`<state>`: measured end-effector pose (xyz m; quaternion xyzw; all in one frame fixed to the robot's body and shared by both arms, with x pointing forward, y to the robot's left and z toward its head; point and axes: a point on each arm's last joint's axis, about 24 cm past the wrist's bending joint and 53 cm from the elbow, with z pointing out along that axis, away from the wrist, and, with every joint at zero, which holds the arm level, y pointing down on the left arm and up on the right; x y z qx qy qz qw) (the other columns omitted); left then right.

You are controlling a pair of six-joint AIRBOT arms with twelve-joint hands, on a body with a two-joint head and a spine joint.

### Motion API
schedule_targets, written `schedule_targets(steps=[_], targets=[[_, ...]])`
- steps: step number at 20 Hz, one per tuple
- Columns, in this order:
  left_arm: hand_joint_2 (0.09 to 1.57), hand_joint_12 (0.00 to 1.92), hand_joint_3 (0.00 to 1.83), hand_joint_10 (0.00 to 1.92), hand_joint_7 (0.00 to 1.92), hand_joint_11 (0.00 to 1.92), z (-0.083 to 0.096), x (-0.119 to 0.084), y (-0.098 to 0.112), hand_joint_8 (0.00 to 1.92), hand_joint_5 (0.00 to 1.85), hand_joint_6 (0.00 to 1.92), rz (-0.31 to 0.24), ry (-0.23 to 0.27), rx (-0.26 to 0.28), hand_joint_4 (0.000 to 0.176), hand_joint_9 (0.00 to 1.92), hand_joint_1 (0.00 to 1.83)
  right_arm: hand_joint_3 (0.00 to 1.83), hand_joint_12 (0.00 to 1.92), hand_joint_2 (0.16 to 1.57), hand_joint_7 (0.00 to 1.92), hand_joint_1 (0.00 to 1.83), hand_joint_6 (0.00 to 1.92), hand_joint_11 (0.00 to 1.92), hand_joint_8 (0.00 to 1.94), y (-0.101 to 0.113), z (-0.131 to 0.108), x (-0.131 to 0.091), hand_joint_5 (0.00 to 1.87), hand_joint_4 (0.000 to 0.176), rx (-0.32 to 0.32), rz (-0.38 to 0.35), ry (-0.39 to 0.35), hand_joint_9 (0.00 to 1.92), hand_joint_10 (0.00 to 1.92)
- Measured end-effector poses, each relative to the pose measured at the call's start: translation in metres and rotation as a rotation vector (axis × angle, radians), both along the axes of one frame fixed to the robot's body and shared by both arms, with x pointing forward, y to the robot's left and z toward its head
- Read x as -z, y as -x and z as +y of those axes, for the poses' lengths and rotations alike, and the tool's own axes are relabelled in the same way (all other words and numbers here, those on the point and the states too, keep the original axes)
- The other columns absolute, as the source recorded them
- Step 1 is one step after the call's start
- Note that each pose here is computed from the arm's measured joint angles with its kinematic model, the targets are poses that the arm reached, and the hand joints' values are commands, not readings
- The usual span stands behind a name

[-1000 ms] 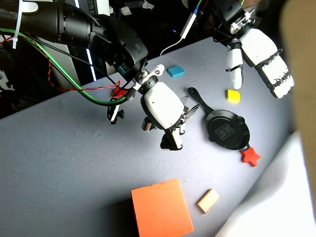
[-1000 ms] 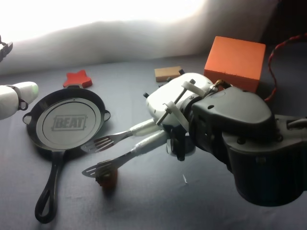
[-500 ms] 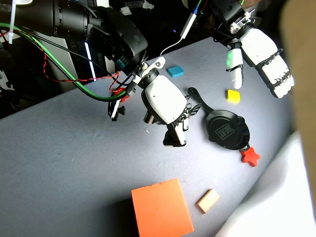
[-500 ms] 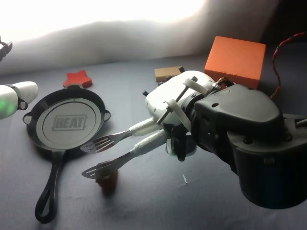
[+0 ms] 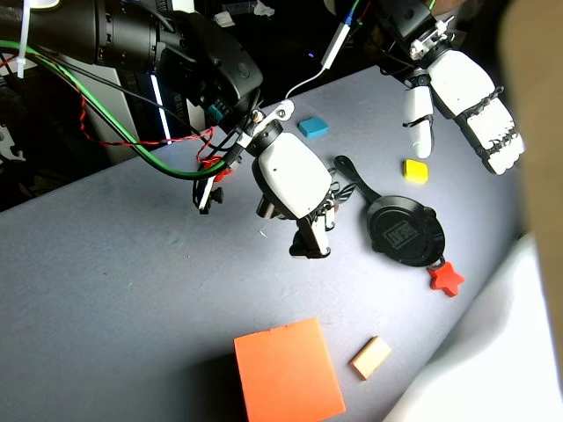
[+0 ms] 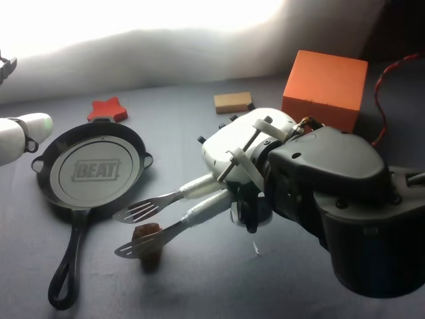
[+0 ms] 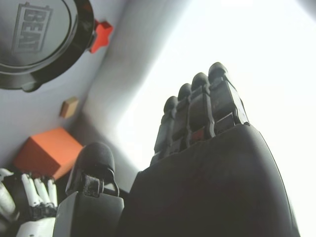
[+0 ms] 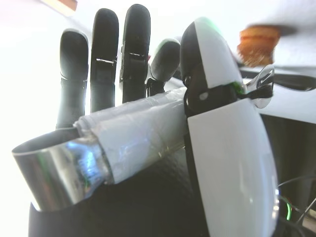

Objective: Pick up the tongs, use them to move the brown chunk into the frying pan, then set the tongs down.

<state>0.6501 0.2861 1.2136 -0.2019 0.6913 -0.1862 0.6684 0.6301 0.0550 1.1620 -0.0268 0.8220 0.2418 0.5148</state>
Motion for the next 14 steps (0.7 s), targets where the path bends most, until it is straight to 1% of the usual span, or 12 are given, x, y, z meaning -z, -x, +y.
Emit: schedule_targets(steps=[3,7,11,12,14], targets=[[1.34,0.00,0.00,0.00,0.04,0.01,0.000,0.000,0.000,0.00,0.01,0.00,-0.002,-0.001,0.001,0.000,0.03,0.00,0.00,1.64,1.27,1.02,1.07,1.41,0.39,0.01,-0.007,-0.002,-0.002,0.69,0.000,0.011,-0.016,0.005,0.67,0.83],[1.33,0.00,0.00,0.00,0.04,0.00,-0.001,0.000,0.001,0.00,0.02,0.00,0.001,0.001,0.001,0.000,0.03,0.00,0.00,1.61,1.27,1.03,1.07,1.42,0.40,0.01,-0.005,-0.001,0.011,0.68,0.000,0.001,-0.007,0.023,0.69,0.83],[1.34,0.01,0.00,0.01,0.06,0.01,-0.002,0.001,0.001,0.01,0.03,0.01,0.003,0.004,0.002,0.000,0.05,0.00,0.00,1.62,1.28,1.04,1.06,1.42,0.40,0.02,-0.006,-0.002,0.015,0.68,0.000,-0.003,-0.019,0.039,0.69,0.83],[1.34,0.00,0.00,0.00,0.05,0.01,-0.002,0.001,0.001,0.00,0.02,0.00,0.003,0.005,0.002,0.000,0.03,0.00,0.00,1.63,1.27,1.04,1.07,1.40,0.40,0.02,-0.006,-0.002,0.019,0.69,0.000,-0.001,-0.014,0.045,0.69,0.83],[1.33,0.01,0.00,0.00,0.05,0.01,-0.002,0.002,0.002,0.00,0.02,0.00,0.006,0.005,0.003,0.000,0.04,0.00,0.00,1.62,1.28,1.04,1.07,1.42,0.40,0.02,-0.004,0.000,0.025,0.68,0.000,-0.005,-0.006,0.052,0.70,0.83]])
